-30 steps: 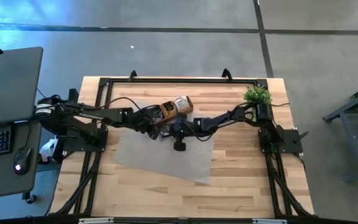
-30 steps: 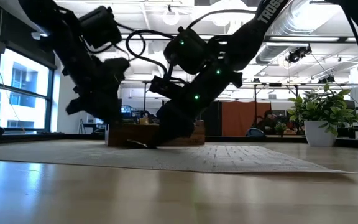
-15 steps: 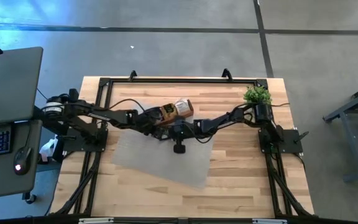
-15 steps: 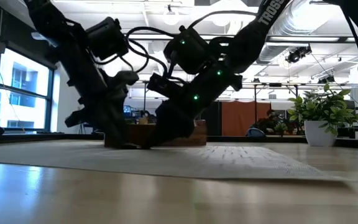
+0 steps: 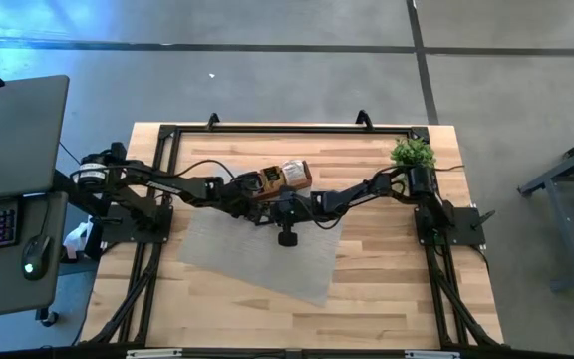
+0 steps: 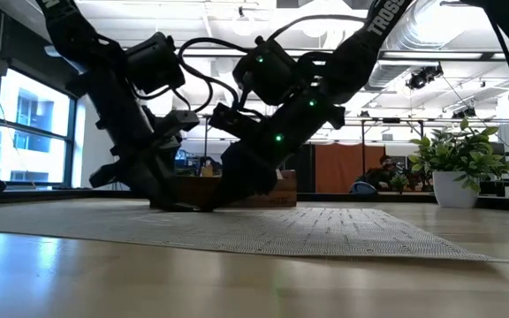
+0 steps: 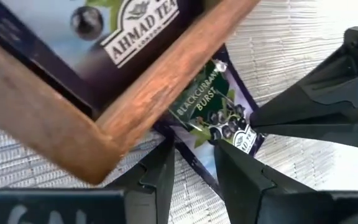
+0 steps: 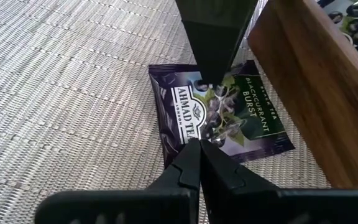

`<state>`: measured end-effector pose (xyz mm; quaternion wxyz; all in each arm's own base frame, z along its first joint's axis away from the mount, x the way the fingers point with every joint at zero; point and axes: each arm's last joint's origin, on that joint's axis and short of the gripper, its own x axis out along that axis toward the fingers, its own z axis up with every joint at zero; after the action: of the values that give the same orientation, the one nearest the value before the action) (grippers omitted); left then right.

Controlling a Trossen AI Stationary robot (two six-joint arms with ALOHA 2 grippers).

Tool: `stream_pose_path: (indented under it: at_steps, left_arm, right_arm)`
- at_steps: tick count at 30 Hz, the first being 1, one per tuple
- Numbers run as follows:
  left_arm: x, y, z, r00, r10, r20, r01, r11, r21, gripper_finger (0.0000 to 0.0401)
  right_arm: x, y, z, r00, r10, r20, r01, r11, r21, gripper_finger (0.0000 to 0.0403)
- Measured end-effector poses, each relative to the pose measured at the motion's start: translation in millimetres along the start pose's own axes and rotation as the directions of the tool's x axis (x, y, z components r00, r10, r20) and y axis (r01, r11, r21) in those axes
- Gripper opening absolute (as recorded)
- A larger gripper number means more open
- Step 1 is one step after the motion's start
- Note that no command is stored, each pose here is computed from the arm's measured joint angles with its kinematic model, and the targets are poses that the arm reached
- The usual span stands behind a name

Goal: Pick & Place Tea
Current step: Put the purple tea bag into the left section of the wooden organizer

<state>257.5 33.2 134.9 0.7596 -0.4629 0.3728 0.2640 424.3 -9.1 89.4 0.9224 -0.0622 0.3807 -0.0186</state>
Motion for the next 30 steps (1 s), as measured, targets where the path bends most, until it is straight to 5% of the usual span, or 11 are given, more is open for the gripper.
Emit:
stream_pose_path:
  at_steps: [10,21,30]
  left_arm:
    - [4.6,-2.5,1.5,0.999,-0.030,0.018,0.029,0.999,0.040,0.0105]
    - [4.6,-2.5,2.0,0.999,-0.023,0.032,0.016,0.979,0.202,0.0005]
    - [4.6,-7.5,-4.2,0.998,-0.021,0.055,0.005,0.961,0.278,0.0003]
  right_arm:
    - [-0.1,0.1,0.5,1.000,0.014,0.006,-0.014,1.000,0.001,0.0001]
    - [-0.1,0.1,0.7,1.000,0.015,0.009,-0.015,1.000,0.001,0.0000]
    - [-5.6,-0.3,5.4,1.000,0.018,0.021,-0.018,1.000,0.003,0.0000]
